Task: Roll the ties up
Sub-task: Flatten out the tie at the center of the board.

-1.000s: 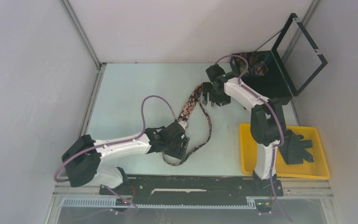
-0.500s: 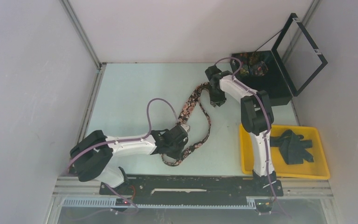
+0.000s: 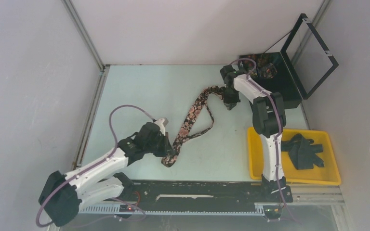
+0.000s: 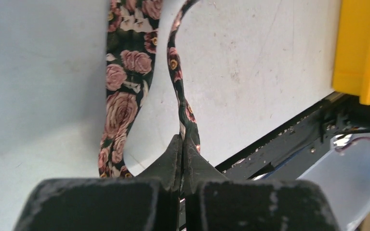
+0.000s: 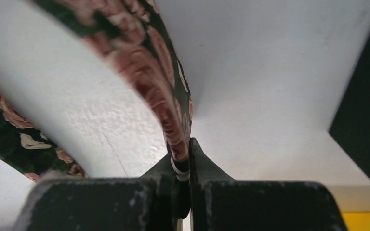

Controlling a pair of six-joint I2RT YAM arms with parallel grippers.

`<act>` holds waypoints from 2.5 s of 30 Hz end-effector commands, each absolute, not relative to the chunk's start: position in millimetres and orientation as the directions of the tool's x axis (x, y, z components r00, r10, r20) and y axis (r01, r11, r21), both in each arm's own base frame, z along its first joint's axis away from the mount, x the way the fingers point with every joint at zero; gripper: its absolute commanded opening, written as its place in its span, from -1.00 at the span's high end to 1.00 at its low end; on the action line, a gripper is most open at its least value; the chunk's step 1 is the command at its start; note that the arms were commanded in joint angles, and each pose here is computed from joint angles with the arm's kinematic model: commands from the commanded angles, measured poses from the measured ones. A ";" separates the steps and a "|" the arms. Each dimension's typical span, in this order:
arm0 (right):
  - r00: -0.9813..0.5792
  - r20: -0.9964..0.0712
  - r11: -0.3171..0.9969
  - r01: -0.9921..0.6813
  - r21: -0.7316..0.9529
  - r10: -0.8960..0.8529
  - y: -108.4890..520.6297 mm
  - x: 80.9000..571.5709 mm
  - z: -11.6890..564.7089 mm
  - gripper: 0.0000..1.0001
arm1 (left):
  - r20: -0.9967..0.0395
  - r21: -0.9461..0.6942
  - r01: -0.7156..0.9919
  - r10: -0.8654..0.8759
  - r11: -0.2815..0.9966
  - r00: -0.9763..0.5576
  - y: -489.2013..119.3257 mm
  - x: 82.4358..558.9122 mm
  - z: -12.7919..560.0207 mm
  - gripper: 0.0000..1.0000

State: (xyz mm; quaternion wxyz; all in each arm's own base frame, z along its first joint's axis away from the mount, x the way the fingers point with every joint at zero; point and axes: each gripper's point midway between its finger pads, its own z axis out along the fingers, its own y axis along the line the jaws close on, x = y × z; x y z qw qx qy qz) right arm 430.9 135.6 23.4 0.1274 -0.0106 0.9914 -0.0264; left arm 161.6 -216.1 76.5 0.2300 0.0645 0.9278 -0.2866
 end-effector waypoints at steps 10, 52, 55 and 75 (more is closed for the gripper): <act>-0.938 -0.343 0.998 0.043 0.035 0.052 95.5 464.7 119.4 1.00 | -0.230 -0.658 -0.186 -0.430 0.730 -0.873 -152.6 174.0 68.7 1.00; -0.905 -0.416 0.988 0.021 0.154 0.084 128.2 538.0 89.1 1.00 | -0.382 -0.563 0.162 -0.081 0.811 -0.921 -253.6 293.5 124.9 -0.01; -0.909 -0.408 0.989 0.021 0.149 0.081 127.9 537.2 84.7 1.00 | -0.337 -0.560 0.161 -0.046 0.812 -0.940 -263.8 289.2 103.9 0.00; -0.911 -0.398 0.984 0.038 0.176 0.106 130.9 553.5 47.6 0.77 | -0.068 -0.415 -0.040 -0.075 0.909 -0.995 -218.4 220.1 -26.3 0.29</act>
